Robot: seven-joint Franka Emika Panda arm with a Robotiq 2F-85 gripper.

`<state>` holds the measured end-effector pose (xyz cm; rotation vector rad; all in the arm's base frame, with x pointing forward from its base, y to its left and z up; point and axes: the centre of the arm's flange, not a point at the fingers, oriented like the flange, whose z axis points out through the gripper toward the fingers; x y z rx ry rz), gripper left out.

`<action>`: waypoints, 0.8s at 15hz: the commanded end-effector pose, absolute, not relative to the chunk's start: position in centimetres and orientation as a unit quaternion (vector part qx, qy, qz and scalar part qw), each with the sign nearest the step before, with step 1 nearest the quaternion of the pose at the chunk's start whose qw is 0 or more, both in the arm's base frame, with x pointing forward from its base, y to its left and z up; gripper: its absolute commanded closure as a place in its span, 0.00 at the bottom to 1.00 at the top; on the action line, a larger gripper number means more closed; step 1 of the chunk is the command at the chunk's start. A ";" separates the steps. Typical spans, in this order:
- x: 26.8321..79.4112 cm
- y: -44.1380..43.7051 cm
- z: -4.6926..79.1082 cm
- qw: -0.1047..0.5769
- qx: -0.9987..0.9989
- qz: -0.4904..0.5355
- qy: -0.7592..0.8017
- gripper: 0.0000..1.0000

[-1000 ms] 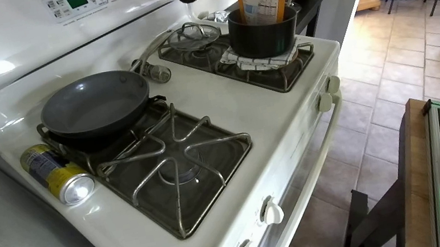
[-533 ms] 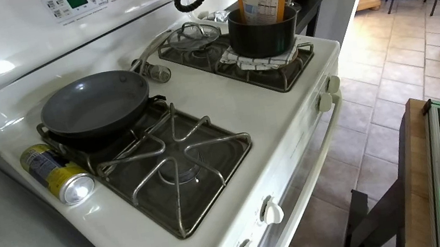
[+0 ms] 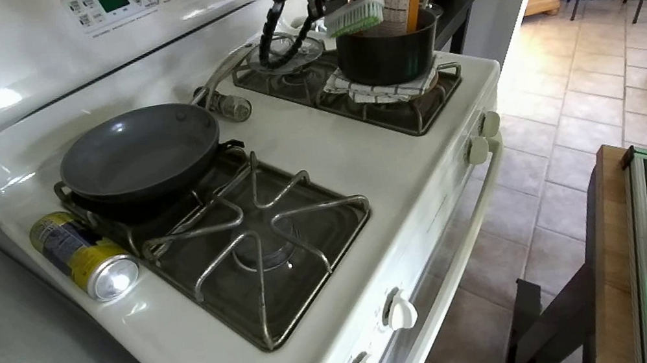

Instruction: Put the white brush inside the pot

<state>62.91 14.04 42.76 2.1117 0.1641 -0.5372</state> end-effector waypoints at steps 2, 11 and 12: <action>62.4 15.4 42.0 0.477 0.843 -0.238 0.069 0.97; 60.0 12.5 43.6 0.514 0.816 -0.263 0.024 0.97; 60.1 12.1 43.4 0.515 0.818 -0.254 0.034 0.97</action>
